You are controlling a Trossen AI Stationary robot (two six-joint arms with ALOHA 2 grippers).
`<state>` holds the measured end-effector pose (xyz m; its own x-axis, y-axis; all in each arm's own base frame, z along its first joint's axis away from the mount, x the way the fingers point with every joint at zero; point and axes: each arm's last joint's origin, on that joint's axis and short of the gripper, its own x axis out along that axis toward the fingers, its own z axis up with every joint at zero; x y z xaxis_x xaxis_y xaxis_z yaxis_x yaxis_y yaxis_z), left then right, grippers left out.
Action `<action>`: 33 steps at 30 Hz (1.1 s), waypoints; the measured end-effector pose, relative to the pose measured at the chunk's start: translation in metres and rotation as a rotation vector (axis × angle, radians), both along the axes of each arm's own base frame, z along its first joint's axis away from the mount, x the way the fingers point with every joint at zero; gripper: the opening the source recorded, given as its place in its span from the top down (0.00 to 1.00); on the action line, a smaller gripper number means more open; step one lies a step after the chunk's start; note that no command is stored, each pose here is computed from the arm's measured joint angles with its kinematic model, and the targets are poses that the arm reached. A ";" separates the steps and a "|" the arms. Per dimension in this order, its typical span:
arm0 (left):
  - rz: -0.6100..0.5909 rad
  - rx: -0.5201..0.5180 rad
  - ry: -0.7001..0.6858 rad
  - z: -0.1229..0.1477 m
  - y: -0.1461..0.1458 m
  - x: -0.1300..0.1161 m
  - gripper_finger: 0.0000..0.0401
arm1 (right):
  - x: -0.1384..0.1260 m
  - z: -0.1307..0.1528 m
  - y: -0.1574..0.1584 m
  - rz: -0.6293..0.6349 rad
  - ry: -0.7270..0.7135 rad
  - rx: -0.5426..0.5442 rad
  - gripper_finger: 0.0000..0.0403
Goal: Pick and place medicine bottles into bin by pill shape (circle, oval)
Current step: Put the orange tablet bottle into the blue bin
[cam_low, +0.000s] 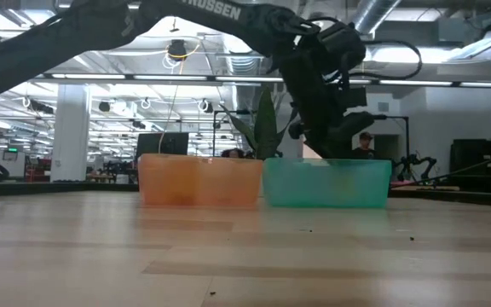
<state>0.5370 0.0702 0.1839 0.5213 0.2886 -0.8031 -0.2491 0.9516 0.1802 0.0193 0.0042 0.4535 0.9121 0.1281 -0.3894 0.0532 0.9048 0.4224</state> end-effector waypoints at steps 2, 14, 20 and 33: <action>-0.001 -0.009 0.008 -0.001 0.002 -0.001 0.72 | 0.000 0.000 0.000 0.000 0.000 0.000 0.40; -0.008 -0.029 0.030 -0.004 0.010 -0.004 0.72 | 0.000 0.000 0.000 0.000 0.000 0.000 0.40; -0.017 -0.035 0.027 -0.004 0.009 -0.003 0.71 | 0.000 0.000 0.000 0.000 0.000 0.000 0.40; -0.026 -0.030 0.029 -0.004 0.009 -0.003 0.66 | 0.000 0.000 0.000 0.000 0.000 0.001 0.40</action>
<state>0.5336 0.0795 0.1800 0.5048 0.2509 -0.8260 -0.2193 0.9627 0.1584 0.0193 0.0043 0.4535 0.9121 0.1285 -0.3894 0.0531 0.9046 0.4229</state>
